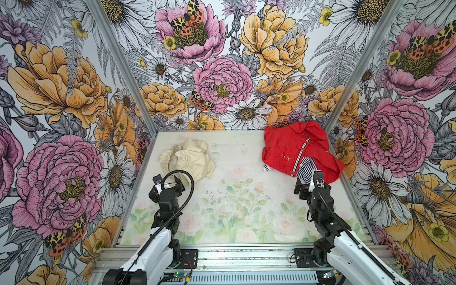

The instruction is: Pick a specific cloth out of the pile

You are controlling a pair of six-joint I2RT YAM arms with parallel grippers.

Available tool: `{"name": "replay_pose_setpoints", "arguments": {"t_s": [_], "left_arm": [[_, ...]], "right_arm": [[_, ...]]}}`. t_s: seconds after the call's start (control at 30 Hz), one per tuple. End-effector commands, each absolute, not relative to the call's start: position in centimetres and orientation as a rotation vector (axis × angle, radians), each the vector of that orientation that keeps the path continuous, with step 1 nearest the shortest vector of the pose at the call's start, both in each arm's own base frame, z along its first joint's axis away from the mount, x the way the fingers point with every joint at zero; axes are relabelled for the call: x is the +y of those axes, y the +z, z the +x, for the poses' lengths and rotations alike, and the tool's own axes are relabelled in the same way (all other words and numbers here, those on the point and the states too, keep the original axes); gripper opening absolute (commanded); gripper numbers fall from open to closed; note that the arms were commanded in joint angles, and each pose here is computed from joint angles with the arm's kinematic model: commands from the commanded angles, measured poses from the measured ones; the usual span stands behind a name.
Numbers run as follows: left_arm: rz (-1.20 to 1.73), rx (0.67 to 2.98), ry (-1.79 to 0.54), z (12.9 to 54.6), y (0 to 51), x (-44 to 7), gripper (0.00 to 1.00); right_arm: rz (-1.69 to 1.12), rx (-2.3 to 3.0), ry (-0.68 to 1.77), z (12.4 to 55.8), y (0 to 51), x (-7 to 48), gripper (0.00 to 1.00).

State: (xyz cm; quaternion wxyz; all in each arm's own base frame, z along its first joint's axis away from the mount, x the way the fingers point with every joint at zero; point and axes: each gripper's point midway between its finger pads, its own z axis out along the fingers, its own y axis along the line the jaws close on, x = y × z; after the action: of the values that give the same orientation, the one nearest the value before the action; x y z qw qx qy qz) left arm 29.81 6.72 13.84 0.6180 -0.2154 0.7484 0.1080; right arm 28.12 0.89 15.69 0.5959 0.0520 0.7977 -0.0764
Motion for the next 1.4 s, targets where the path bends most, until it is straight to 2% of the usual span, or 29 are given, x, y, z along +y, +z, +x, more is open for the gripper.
{"name": "replay_pose_setpoints", "arguments": {"t_s": [0.0,0.1,0.37,0.5,0.7,0.8,1.03,1.2,1.37], "left_arm": [[-0.405,1.618,0.130,32.0,16.3,5.6,0.99],[-0.340,1.605,0.072,33.6,16.4,4.5,0.99],[-0.225,1.681,0.012,37.0,16.0,3.1,0.99],[-0.190,1.681,0.007,37.0,16.0,2.6,0.99],[-0.159,1.556,0.047,36.9,14.4,2.6,0.99],[-0.203,1.649,0.073,37.6,13.7,3.4,0.99],[-0.249,1.633,0.089,38.1,13.7,4.2,0.99],[-0.280,1.676,0.135,38.8,13.4,4.6,0.99],[-0.271,1.696,0.138,39.3,13.2,4.4,0.99]], "right_arm": [[0.170,1.749,-0.243,28.8,17.3,-0.4,1.00],[0.164,1.747,-0.248,29.1,15.4,-0.3,1.00],[0.151,1.682,-0.212,31.0,15.6,0.1,1.00],[0.103,1.654,-0.173,33.0,15.6,0.9,1.00],[0.006,1.716,-0.123,35.4,15.1,2.2,0.99],[0.037,1.706,-0.105,35.1,15.1,1.5,0.99],[0.205,1.610,-0.202,34.5,15.6,-3.5,1.00],[0.182,1.623,-0.192,35.2,15.1,-3.3,0.99],[0.228,1.650,-0.137,34.1,15.8,-3.2,0.99]]}}
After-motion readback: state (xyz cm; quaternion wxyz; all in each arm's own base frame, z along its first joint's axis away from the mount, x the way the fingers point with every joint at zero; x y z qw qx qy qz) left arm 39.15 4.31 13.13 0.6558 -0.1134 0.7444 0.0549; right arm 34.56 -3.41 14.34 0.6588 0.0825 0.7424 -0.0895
